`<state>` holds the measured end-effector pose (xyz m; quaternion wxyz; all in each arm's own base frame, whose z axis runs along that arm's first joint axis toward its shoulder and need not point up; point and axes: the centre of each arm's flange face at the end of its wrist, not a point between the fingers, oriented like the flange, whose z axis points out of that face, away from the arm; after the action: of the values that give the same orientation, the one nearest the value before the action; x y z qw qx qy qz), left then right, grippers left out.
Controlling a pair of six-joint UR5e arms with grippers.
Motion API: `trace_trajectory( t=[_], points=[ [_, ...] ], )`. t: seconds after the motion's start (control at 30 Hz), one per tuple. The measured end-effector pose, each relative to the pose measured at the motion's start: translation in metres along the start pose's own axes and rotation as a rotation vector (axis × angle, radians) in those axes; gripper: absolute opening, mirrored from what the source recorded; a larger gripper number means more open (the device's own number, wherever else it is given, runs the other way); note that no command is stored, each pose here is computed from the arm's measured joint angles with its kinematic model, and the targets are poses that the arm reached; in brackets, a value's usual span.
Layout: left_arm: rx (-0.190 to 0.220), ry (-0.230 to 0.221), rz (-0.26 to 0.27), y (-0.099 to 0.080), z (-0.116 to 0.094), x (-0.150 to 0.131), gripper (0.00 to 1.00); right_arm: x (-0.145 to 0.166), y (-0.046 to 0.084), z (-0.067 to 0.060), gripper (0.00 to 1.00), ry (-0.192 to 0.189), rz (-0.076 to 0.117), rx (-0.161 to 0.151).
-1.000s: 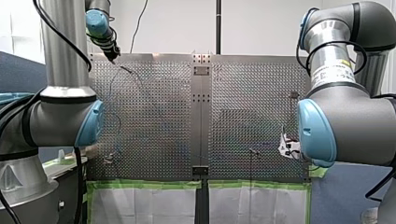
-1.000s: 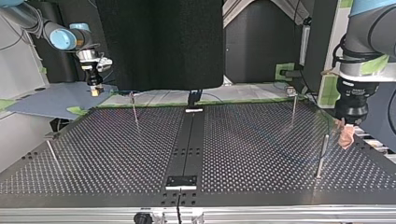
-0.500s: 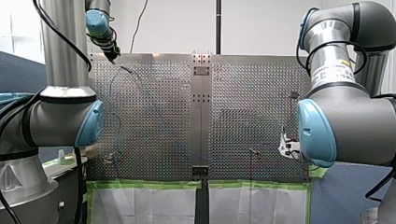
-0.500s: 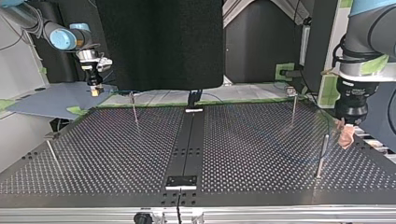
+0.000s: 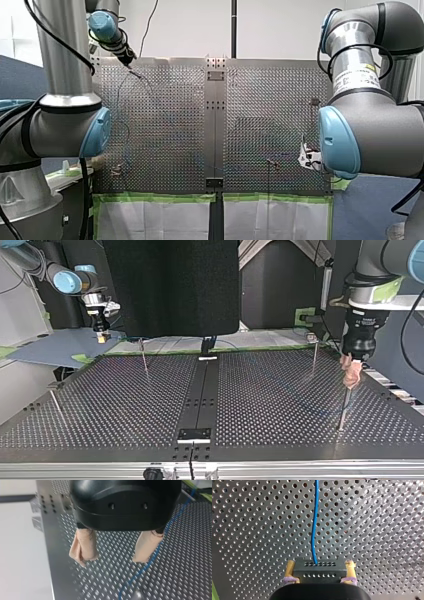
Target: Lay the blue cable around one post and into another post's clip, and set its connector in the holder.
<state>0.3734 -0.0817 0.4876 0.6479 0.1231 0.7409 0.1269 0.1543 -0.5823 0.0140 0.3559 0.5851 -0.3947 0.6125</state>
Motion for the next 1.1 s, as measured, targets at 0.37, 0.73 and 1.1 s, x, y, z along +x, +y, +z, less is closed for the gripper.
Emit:
trace_trajectory(
  t=[0.37,0.73,1.1],
  points=[
    [0.123,-0.078,-0.08,-0.041,-0.019,0.011,1.0,-0.001,-0.007,0.001,0.0,-0.002,0.0,0.013],
    [0.162,0.018,-0.175,-0.09,0.0,0.068,1.0,-0.001,-0.007,0.001,0.0,-0.003,0.002,0.01],
    [0.169,0.067,-0.255,-0.134,0.015,0.102,1.0,-0.001,-0.007,0.001,0.0,-0.004,0.002,0.009]
  ],
)
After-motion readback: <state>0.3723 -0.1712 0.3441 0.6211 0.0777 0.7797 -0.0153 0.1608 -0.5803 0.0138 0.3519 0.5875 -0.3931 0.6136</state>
